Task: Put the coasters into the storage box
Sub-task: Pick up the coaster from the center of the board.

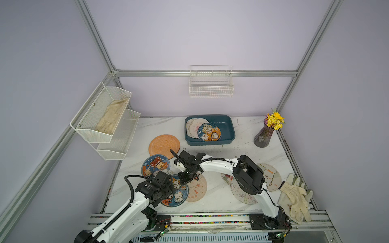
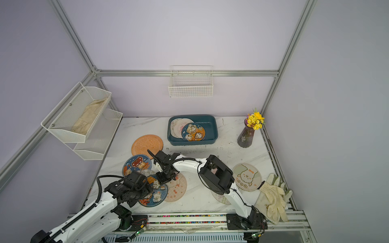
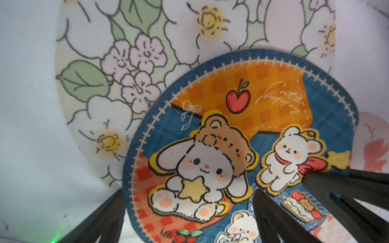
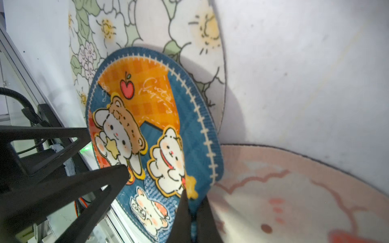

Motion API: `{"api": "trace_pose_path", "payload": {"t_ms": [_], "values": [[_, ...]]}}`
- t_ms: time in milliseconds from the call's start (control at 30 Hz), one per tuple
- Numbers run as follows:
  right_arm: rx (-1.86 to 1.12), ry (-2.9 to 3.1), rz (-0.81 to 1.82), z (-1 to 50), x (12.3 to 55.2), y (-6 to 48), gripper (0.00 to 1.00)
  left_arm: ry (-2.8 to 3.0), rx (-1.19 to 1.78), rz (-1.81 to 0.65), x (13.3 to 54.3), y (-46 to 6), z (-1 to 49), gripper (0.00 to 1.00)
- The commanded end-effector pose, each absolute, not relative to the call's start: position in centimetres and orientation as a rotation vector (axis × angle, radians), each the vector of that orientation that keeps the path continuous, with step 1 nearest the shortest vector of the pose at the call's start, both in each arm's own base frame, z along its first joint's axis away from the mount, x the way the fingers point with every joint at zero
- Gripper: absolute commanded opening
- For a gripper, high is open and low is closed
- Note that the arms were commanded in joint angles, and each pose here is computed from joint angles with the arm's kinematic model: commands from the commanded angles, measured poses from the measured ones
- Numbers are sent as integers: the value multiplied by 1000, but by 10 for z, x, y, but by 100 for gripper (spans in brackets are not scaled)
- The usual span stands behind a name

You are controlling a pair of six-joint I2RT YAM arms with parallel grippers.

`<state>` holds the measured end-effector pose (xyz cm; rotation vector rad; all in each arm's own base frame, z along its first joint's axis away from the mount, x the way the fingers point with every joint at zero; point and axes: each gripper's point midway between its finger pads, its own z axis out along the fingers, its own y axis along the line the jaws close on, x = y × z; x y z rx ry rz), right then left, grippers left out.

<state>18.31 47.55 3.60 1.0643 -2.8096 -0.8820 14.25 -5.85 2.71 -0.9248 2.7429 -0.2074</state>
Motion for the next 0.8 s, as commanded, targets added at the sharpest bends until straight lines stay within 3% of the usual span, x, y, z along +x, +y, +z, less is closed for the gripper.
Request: {"api": "trace_pose_path", "payload": {"t_ms": [0, 367, 767], "values": [[1047, -2795, -955, 66, 182, 476, 0, 2749, -847, -291, 154, -73, 34, 96], [870, -2855, -1164, 143, 226, 451, 0, 2683, -736, -323, 189, -85, 84, 100], [754, -3065, -1255, 201, 325, 414, 0, 2663, -642, -366, 219, -103, 109, 100]]}}
